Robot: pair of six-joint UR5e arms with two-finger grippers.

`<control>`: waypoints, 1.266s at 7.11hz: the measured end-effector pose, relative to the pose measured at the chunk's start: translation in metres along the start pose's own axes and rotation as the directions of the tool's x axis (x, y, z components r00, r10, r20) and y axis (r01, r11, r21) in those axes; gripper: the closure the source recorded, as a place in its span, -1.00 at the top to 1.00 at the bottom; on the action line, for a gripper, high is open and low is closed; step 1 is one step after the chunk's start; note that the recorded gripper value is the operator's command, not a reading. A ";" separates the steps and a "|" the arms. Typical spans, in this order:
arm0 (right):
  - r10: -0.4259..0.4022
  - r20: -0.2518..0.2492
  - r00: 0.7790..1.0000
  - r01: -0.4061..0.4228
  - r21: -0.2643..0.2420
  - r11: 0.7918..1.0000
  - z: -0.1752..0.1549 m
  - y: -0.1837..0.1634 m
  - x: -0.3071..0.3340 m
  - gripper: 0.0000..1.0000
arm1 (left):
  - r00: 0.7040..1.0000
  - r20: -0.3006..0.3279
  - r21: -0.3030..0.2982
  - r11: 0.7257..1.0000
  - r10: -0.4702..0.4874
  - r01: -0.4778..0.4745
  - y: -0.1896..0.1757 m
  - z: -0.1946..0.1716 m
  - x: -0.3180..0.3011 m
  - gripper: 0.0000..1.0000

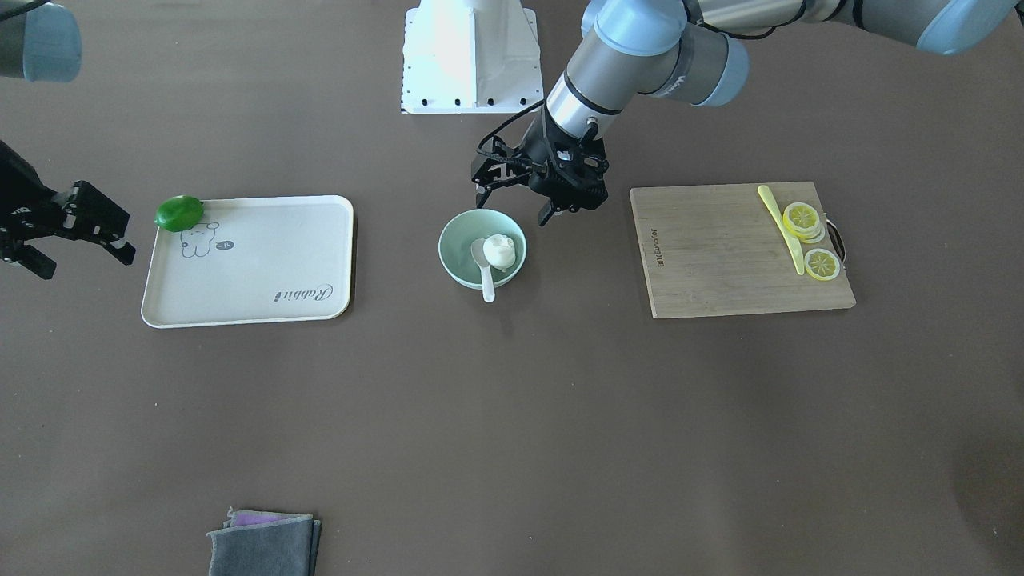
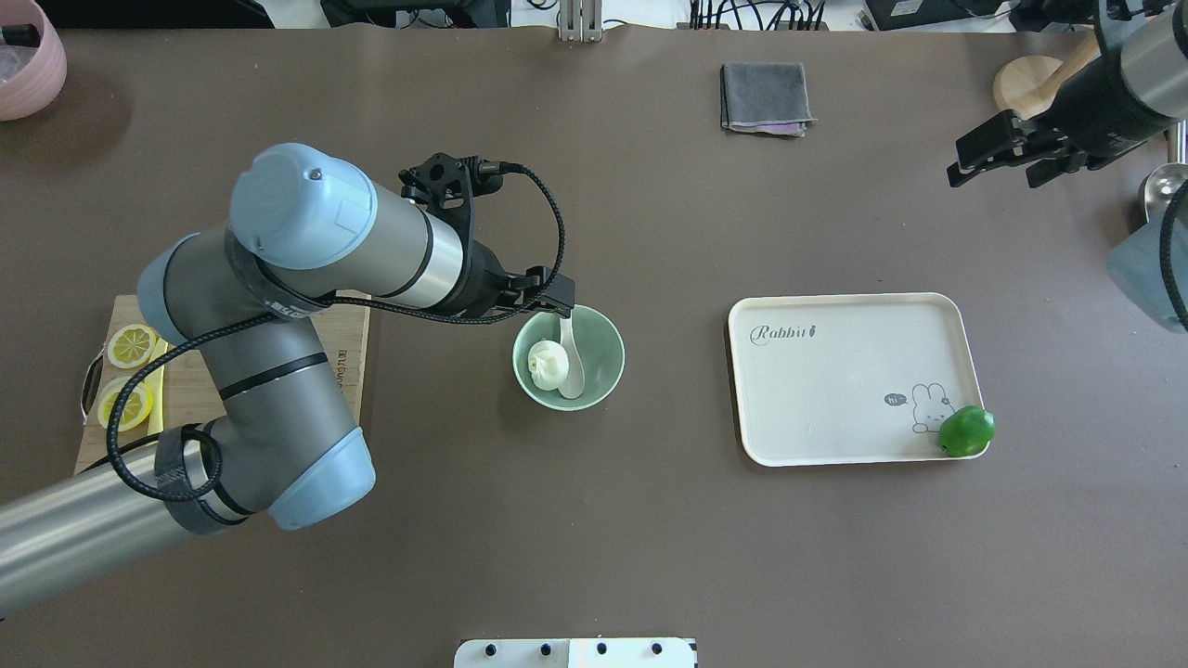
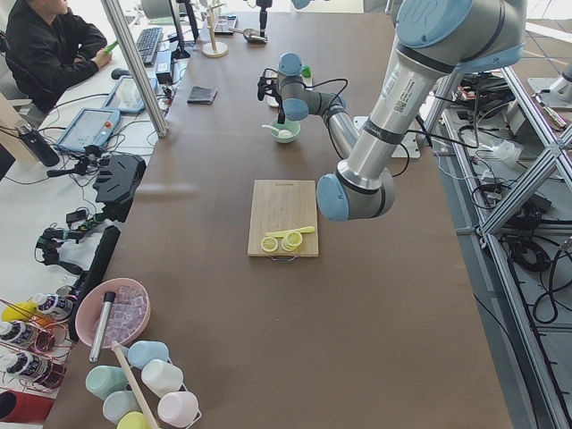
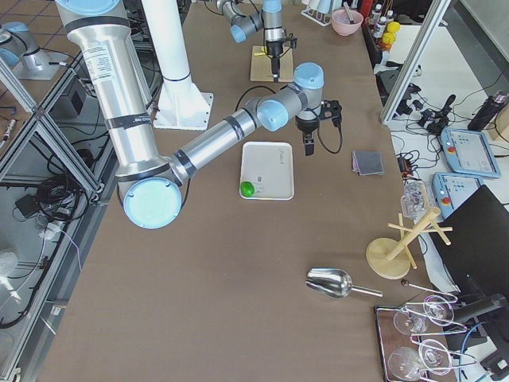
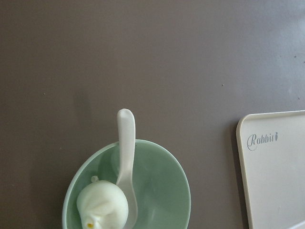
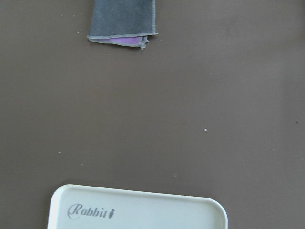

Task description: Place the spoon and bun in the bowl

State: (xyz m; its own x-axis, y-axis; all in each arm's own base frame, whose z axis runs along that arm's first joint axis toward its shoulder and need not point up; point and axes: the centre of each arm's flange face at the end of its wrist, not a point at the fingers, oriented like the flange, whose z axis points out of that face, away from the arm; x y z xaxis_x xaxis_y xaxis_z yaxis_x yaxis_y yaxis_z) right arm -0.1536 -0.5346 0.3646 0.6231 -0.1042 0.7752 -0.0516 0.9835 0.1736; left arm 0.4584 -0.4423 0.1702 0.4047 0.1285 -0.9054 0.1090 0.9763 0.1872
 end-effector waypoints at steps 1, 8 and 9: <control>-0.023 -0.026 0.999 0.023 -0.003 1.000 -0.005 0.008 0.037 1.00 | 0.994 0.079 0.014 0.997 0.074 -0.076 -0.014 -0.031 -0.025 0.96; -0.113 -0.245 0.963 0.093 -0.093 0.991 0.001 0.086 0.213 1.00 | 0.882 0.468 0.014 0.998 0.046 -0.060 -0.052 -0.142 -0.296 0.96; -0.110 -0.272 0.956 0.086 -0.099 0.991 0.004 0.087 0.223 1.00 | 0.863 0.505 0.040 0.999 0.002 -0.026 -0.058 -0.170 -0.338 0.96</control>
State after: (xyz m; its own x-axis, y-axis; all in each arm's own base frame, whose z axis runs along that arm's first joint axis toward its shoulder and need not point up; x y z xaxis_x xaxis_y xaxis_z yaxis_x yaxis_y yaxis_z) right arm -0.0225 -0.4726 0.5547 0.8138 -0.1677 0.5565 0.0801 0.9807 0.1784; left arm 0.1612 -0.5129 0.4007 0.8081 0.0246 -0.5885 0.1349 0.9648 0.2257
